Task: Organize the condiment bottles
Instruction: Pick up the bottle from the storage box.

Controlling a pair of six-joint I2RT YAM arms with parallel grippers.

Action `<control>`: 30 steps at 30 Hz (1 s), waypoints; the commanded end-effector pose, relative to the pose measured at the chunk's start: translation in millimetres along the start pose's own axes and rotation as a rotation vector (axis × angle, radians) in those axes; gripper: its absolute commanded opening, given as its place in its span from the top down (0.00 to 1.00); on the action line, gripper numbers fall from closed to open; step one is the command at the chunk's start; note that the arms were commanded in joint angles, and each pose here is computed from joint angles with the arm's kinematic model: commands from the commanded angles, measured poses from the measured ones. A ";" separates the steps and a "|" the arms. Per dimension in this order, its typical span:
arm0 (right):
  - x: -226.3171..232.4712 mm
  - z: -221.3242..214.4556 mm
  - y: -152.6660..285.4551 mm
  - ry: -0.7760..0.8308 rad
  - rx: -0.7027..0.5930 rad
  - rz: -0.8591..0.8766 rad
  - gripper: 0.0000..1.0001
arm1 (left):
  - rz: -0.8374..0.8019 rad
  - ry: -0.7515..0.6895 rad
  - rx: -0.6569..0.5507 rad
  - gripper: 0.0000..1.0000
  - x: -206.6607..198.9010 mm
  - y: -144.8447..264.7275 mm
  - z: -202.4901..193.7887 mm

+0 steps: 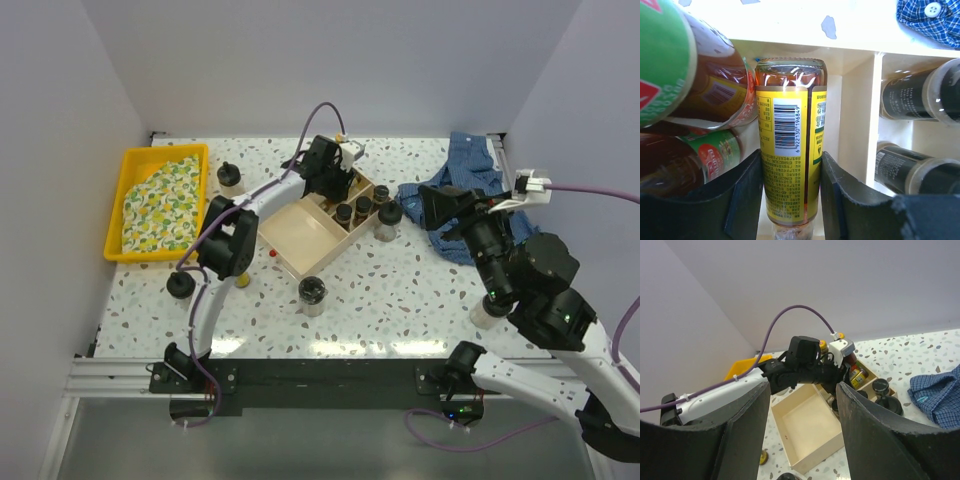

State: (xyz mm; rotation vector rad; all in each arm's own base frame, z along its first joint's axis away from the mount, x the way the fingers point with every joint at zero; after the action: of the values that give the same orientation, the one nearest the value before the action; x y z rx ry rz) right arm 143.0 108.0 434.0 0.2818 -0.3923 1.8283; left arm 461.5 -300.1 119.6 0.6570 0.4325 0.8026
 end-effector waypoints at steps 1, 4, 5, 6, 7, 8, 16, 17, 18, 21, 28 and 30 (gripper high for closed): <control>-0.9 -2.5 -5.8 -0.010 -0.016 -0.038 0.41 | 0.026 -0.005 -0.167 1.00 -6.4 58.5 63.0; -0.4 -4.7 -8.0 -0.008 -0.008 -0.048 0.41 | 0.036 -0.008 -0.181 1.00 -7.0 67.9 68.4; 0.5 -6.7 -9.8 -0.005 -0.001 -0.048 0.41 | 0.037 -0.009 -0.183 1.00 -7.1 69.5 69.4; 1.3 -7.1 -10.8 -0.004 0.000 -0.047 0.41 | 0.039 -0.010 -0.195 1.00 -7.1 74.8 73.7; 1.7 -8.8 -12.0 -0.001 0.005 -0.049 0.41 | 0.037 -0.012 -0.199 1.00 -8.2 76.6 75.4; 2.4 -10.6 -14.1 0.006 0.010 -0.052 0.41 | 0.033 -0.014 -0.199 1.00 -8.9 78.5 76.3; 12.5 -18.8 -20.1 -0.026 0.048 -0.008 0.41 | 0.015 -0.025 -0.229 1.00 -15.1 106.3 93.0; 13.7 -20.5 -20.8 -0.041 0.055 -0.004 0.41 | 0.004 -0.024 -0.233 1.00 -16.8 109.5 94.3; 15.2 -25.2 -22.1 -0.042 0.069 0.007 0.40 | -0.005 -0.025 -0.242 1.00 -18.6 114.8 96.8; 15.9 -33.6 -23.2 -0.038 0.093 0.019 0.39 | -0.049 -0.027 -0.261 1.00 -25.1 126.9 102.2; 9.5 -42.9 -28.0 -0.179 0.104 -0.135 0.33 | -0.174 0.008 -0.300 1.00 -43.6 156.5 100.8; 13.6 -44.0 -31.4 -0.177 0.123 -0.127 0.26 | -0.206 0.011 -0.310 1.00 -48.9 168.2 100.3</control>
State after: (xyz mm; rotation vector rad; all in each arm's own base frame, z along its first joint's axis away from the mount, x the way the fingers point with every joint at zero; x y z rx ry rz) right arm 163.9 141.7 398.2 0.4574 -0.3138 1.7859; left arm 425.3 -289.5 240.0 0.5132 0.4269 0.7412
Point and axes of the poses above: each gripper's point midway between its finger pads, its own y axis back along the fingers, its own x axis along the line the jaws close on, z = x × y, the point moved 8 cm from there along y, back along the fingers, and after that the axes turned 4 degrees about y, right-handed, at the moved point
